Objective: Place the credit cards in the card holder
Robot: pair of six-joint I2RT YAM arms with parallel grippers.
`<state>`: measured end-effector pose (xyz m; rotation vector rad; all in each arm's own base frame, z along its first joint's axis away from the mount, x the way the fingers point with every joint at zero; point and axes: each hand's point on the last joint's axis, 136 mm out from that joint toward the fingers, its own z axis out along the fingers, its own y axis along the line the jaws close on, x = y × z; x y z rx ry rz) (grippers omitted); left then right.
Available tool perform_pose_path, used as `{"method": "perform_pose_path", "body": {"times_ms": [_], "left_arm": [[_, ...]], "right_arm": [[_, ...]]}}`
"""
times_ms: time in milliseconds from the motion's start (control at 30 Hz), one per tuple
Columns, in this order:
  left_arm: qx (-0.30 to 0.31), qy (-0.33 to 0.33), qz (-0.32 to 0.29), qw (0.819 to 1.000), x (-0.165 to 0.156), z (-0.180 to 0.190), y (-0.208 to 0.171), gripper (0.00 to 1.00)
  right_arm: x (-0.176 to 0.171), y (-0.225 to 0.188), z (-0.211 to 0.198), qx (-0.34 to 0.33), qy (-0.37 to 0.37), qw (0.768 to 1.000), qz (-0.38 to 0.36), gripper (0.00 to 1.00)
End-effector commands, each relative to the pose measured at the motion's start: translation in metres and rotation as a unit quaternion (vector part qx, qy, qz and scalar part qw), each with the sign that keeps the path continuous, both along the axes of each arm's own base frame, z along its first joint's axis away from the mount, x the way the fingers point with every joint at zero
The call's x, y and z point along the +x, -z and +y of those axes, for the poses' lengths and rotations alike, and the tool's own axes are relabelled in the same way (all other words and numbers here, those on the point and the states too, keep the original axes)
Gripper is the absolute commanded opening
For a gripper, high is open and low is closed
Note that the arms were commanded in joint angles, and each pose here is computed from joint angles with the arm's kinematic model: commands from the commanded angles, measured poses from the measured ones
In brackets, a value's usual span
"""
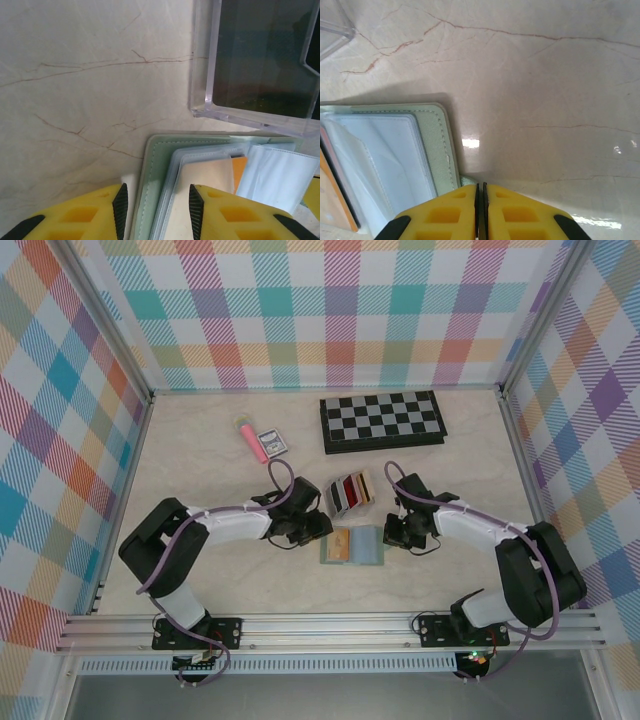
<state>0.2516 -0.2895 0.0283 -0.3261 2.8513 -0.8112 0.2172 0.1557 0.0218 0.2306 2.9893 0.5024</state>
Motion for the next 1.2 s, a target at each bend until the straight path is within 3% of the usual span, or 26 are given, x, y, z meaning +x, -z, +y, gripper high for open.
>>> {"method": "perform_pose_path", "body": {"times_ms": [0, 167, 600, 1000, 1167], "left_arm": [[-0.011, 0.007, 0.009, 1.000, -0.002, -0.004, 0.007, 0.39], [-0.049, 0.025, 0.016, 0.998, -0.006, -0.019, 0.004, 0.35], [-0.181, 0.054, -0.030, 0.982, -0.006, -0.053, -0.065, 0.30], [-0.198, 0.108, -0.017, 0.974, -0.018, -0.100, -0.069, 0.33], [-0.171, 0.109, 0.010, 0.979, -0.021, -0.113, -0.041, 0.34]], "right_arm": [[-0.004, 0.005, 0.002, 0.007, -0.001, 1.000, 0.011, 0.13], [-0.005, 0.007, 0.005, 0.012, -0.002, 1.000, 0.015, 0.13], [-0.005, 0.008, 0.006, 0.017, 0.001, 1.000, 0.016, 0.13], [-0.002, -0.004, 0.002, 0.013, 0.013, 1.000, -0.001, 0.17], [-0.005, -0.017, -0.017, -0.024, 0.023, 0.999, -0.014, 0.24]]}}
